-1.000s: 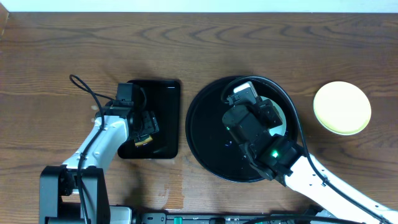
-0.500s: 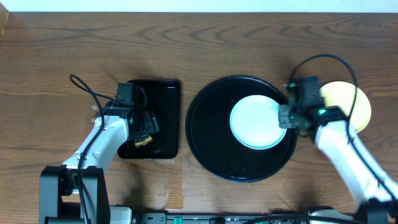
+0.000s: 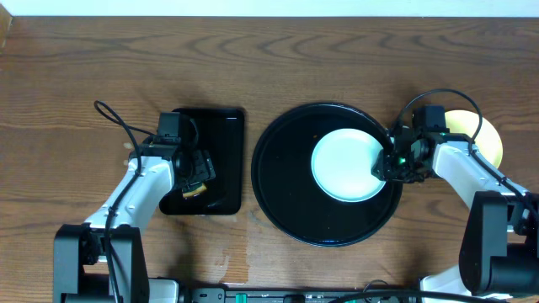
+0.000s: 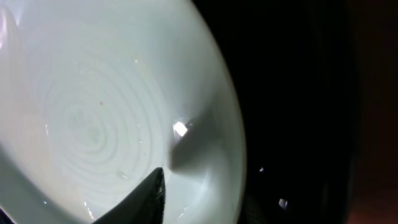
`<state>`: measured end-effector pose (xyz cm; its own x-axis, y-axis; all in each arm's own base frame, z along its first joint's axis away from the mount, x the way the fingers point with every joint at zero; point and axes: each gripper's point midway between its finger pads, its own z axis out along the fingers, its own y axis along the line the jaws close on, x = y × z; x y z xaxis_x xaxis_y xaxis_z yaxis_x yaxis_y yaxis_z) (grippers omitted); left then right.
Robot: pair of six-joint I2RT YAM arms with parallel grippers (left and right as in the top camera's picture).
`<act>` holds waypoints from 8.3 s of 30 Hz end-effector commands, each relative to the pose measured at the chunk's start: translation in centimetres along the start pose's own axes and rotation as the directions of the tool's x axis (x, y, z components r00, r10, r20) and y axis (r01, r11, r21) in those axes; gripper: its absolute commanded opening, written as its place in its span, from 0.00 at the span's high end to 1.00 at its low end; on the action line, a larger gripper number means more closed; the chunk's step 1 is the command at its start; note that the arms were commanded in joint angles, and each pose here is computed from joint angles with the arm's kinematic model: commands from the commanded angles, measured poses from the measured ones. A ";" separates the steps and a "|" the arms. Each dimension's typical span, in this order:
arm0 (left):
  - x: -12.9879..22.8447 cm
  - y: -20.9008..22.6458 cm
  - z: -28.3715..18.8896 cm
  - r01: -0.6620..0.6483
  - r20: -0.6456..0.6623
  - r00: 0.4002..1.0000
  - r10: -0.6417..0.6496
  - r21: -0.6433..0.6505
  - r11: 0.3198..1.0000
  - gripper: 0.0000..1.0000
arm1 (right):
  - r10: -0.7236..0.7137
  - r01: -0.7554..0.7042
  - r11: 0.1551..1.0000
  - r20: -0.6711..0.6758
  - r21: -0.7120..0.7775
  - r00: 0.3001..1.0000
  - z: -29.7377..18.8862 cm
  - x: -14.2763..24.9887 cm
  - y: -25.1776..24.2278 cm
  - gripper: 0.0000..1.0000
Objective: Clean dirty plates on tray and stack at the side
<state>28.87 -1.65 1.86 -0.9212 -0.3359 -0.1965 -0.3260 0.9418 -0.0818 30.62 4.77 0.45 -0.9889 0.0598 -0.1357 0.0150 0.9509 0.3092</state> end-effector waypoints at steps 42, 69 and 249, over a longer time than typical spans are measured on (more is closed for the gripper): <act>0.2 0.2 0.1 -0.008 -0.008 1.000 0.008 -0.005 1.000 0.17 | -0.690 0.529 0.696 0.245 0.486 0.681 -8.3 -0.5 14.7 0.99; 0.2 0.2 0.1 -0.008 -0.008 1.000 0.008 -0.005 1.000 0.18 | -0.436 0.442 0.895 0.098 -0.055 0.895 -2.4 1.7 14.0 0.99; 0.2 0.2 0.1 -0.008 -0.008 1.000 0.008 -0.005 1.000 0.17 | -0.835 0.035 0.379 0.325 0.925 0.445 -24.7 -1.2 15.1 0.99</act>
<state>28.87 -1.65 1.86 -0.9212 -0.3359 -0.1965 -0.3260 0.9418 -0.0818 28.61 11.72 28.03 -0.4066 -0.6656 -0.6258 0.0815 0.6559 -0.7505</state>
